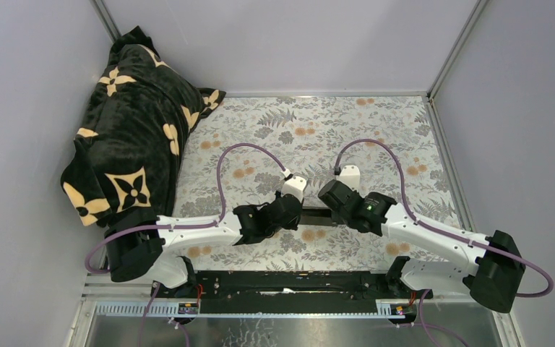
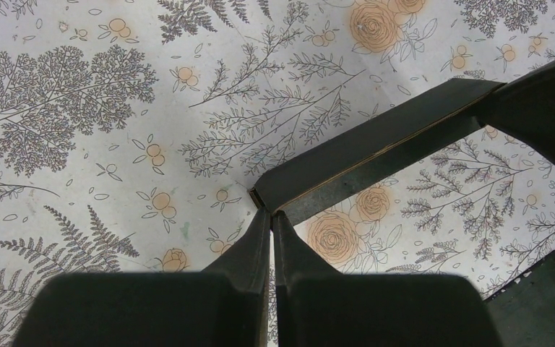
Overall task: Fold the paper box
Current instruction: Close the paper box at the center of the board.
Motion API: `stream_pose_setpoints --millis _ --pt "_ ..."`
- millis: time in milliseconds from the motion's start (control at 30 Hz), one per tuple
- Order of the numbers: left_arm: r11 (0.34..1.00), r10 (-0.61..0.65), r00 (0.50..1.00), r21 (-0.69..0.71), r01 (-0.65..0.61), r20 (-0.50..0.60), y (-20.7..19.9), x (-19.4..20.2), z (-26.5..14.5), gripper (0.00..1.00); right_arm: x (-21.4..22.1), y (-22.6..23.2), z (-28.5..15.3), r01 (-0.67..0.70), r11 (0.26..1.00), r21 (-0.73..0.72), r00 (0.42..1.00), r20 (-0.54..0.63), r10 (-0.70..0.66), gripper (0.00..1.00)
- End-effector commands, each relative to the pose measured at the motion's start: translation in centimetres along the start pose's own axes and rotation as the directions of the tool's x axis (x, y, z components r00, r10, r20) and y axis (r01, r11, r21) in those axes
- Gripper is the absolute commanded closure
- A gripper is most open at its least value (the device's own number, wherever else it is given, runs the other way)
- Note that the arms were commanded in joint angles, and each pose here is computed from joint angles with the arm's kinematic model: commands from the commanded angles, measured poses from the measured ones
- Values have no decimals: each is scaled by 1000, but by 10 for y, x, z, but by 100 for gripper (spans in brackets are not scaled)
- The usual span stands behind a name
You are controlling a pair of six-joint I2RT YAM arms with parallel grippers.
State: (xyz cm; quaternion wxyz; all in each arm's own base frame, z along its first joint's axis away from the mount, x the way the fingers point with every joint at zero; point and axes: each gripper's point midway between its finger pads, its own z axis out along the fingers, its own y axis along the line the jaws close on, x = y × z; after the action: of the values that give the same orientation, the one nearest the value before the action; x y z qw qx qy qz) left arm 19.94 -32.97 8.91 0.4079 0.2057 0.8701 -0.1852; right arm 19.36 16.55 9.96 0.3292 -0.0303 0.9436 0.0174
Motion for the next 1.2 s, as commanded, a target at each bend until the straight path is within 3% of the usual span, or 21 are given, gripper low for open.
stream_pose_setpoints --millis 0,567,1167 --pt "994 4 998 110 2 -60 -28 18 1 96 -30 42 -10 -159 969 -190 981 77 176 100" --pt "993 11 998 116 -4 -56 -31 17 0 96 -33 43 -14 -259 933 -250 953 89 289 100" --pt "993 20 998 119 -13 -62 -33 17 2 96 -35 41 -14 -276 925 -260 947 91 308 100"
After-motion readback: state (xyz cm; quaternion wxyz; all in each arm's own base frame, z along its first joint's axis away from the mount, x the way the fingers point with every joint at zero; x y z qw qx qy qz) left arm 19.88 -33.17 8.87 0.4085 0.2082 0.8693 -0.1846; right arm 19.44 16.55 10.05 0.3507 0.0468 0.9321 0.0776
